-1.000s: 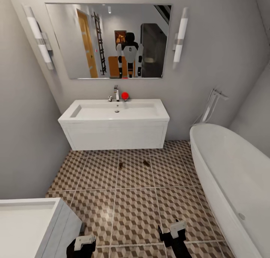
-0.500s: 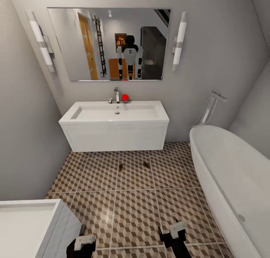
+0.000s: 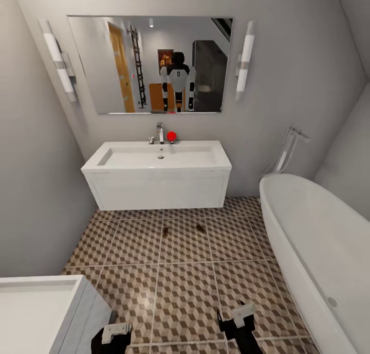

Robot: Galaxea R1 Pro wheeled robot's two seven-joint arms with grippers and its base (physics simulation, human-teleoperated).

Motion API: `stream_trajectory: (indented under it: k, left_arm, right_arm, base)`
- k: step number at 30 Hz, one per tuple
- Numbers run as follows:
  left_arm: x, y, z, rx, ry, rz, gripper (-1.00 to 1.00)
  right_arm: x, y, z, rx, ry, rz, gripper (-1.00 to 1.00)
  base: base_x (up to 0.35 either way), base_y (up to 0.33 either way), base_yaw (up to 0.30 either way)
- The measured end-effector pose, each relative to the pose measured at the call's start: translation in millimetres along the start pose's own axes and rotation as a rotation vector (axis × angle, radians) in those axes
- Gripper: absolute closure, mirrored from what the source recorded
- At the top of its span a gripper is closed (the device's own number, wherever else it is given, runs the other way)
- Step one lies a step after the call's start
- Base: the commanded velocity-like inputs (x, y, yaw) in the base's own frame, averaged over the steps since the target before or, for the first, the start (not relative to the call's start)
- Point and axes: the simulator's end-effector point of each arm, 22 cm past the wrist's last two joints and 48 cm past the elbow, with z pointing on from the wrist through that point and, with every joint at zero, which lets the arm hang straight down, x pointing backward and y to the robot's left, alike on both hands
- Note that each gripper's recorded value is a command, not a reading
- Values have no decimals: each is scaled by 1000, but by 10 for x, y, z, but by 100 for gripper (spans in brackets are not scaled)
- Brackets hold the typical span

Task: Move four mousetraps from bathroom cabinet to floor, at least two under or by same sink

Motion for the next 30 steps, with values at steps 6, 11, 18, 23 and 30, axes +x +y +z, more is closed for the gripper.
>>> stream_trajectory:
  k: [6, 11, 18, 23, 30]
  left_arm:
    - [-29, -2, -2, 1, -6, 0, -100]
    - [-51, -2, -5, 1, -10, -1, -100]
    - [-81, -1, -8, 0, -16, -1, -100]
    - [-105, -3, -10, 1, -21, -2, -100]
    - [-133, -3, -13, 1, -27, -3, -100]
  right_arm:
    - [-28, -7, -1, 1, -6, -1, -100]
    - [-51, -13, -1, 2, -10, -2, -100]
    - [-83, -18, -2, 3, -16, -3, -100]
    - [-105, -24, -3, 5, -21, -3, -100]
    - [-134, -31, -5, 6, -26, -4, -100]
  base:
    - [0, 0, 0]
    - [0, 0, 0]
    - [0, 0, 0]
    - [0, 0, 0]
    - [0, 0, 0]
